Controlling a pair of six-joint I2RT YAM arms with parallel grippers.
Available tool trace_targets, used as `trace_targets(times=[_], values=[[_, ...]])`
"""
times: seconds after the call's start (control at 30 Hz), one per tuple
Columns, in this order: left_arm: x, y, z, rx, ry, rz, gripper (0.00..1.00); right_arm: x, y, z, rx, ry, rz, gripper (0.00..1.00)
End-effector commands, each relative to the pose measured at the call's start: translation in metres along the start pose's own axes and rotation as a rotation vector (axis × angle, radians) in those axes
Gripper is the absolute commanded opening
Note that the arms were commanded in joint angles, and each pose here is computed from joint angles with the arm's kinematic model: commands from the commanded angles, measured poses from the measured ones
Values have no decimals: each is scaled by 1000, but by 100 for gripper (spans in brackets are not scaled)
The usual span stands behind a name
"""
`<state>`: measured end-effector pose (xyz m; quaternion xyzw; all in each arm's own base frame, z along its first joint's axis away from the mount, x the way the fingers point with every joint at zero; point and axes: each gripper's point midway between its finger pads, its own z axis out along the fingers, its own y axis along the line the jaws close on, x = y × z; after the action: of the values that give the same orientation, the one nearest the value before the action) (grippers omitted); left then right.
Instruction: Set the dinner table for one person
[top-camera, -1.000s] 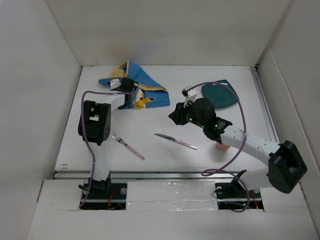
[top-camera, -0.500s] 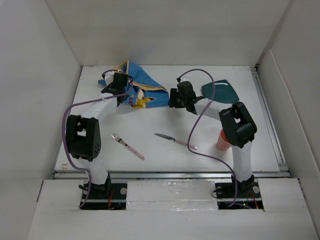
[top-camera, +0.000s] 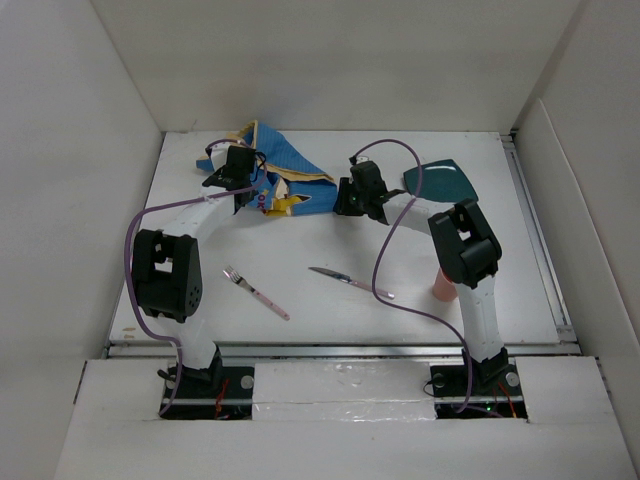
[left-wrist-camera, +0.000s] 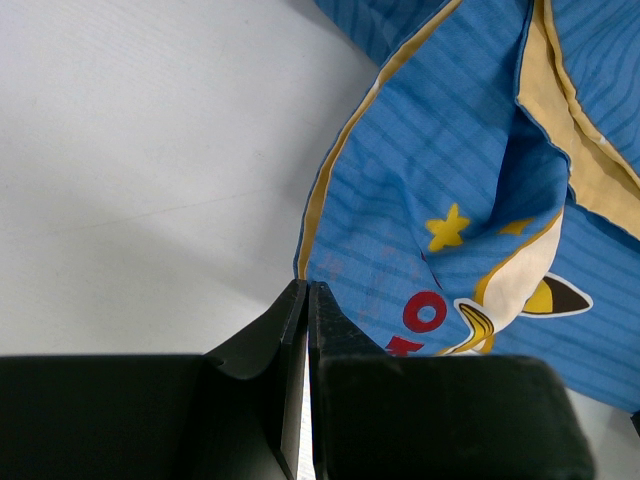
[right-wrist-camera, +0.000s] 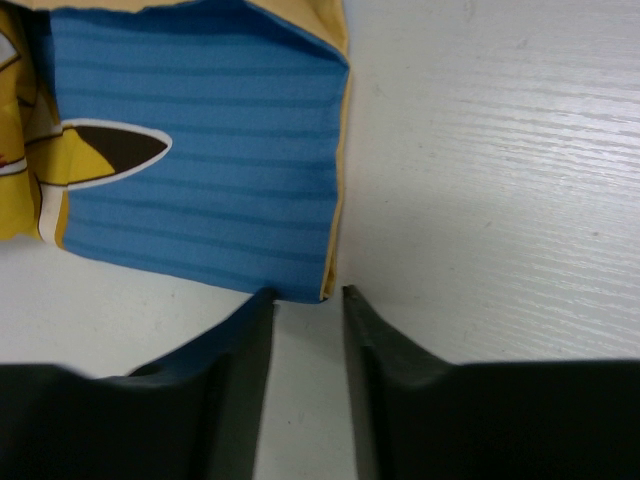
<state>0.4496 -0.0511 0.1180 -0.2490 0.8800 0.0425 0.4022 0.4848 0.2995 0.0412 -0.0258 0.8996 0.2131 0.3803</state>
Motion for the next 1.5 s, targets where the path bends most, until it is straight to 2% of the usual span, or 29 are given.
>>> trace_targets(times=[0.0,0.07,0.17,0.2,0.27,0.33,0.4,0.43,0.47,0.57,0.63,0.7,0.87,0.93,1.07,1.13,1.27,1.47], values=[[-18,-4,-13,23,-59,-6,0,-6,6,5,-58,-5,27,35],[-21,-4,-15,23,-67,-8,0,-5,9,5,-75,2,30,29],[-26,-4,-17,21,-80,-13,0,-4,12,7,-88,6,40,16],[-28,-4,-19,22,-85,-14,0,-2,11,6,-86,3,43,7],[-36,-4,-23,19,-105,-18,0,-9,10,1,-77,-28,44,0],[-48,-2,-29,25,-127,-36,0,-11,3,-6,-66,-54,47,0],[-65,7,-33,21,-151,-78,0,-39,8,-26,-86,-140,44,0],[-77,9,-43,41,-178,-104,0,-37,6,-34,-80,-149,39,0],[-89,7,-52,56,-217,-114,0,-61,13,-54,-88,-218,29,0],[-121,8,-82,84,-305,-146,0,-80,10,-83,-44,-278,-16,0],[-163,5,-129,152,-410,-199,0,-118,20,-143,-34,-387,-64,0],[-175,4,-144,177,-447,-215,0,-126,20,-156,-24,-417,-81,0],[-217,16,-220,283,-609,-307,0,-167,35,-254,-35,-563,-129,0],[-231,24,-255,332,-679,-348,0,-176,37,-284,-28,-608,-149,0],[-249,33,-306,420,-770,-394,0,-196,41,-375,-32,-736,-164,0],[-251,37,-322,453,-799,-401,0,-205,41,-406,-33,-789,-171,0],[-251,31,-325,488,-797,-389,0,-211,41,-439,-41,-831,-182,0],[-249,5,-283,466,-728,-328,0,-226,31,-416,-25,-811,-180,0]])
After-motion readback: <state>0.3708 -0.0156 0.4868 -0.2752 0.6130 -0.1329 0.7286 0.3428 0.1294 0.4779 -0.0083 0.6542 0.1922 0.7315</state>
